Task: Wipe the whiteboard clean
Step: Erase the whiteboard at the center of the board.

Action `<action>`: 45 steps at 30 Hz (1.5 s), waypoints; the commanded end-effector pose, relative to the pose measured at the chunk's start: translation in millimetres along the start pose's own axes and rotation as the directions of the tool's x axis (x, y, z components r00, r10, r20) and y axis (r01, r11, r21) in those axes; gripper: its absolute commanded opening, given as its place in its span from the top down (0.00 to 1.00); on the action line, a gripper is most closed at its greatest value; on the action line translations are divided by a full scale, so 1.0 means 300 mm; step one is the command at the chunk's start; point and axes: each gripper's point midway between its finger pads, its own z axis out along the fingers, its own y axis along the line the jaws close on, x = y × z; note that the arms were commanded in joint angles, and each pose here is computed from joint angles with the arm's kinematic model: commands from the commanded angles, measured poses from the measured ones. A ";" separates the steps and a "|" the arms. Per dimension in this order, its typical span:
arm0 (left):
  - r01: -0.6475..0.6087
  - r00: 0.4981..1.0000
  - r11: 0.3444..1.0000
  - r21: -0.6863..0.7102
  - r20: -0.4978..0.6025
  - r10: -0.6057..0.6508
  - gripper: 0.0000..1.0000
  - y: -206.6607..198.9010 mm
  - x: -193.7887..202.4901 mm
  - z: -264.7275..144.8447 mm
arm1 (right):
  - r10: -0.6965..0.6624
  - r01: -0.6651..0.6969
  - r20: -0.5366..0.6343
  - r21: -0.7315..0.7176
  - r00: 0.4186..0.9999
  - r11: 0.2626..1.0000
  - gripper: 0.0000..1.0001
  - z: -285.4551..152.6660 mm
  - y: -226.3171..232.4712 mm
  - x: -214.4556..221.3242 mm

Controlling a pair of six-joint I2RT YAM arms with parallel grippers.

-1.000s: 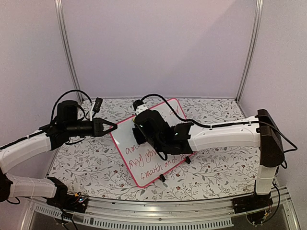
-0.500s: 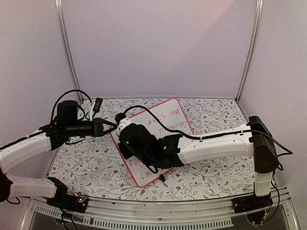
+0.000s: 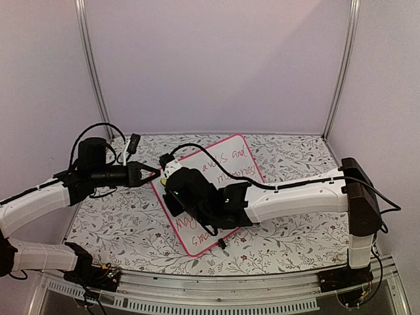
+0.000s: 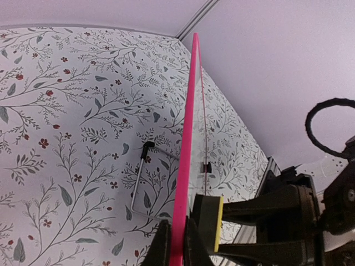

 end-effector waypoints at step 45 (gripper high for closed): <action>-0.032 0.999 0.999 0.006 -0.010 0.032 1.00 -0.016 0.014 0.008 | -0.082 0.084 0.020 -0.143 0.996 0.986 0.75 -0.041 0.149 0.028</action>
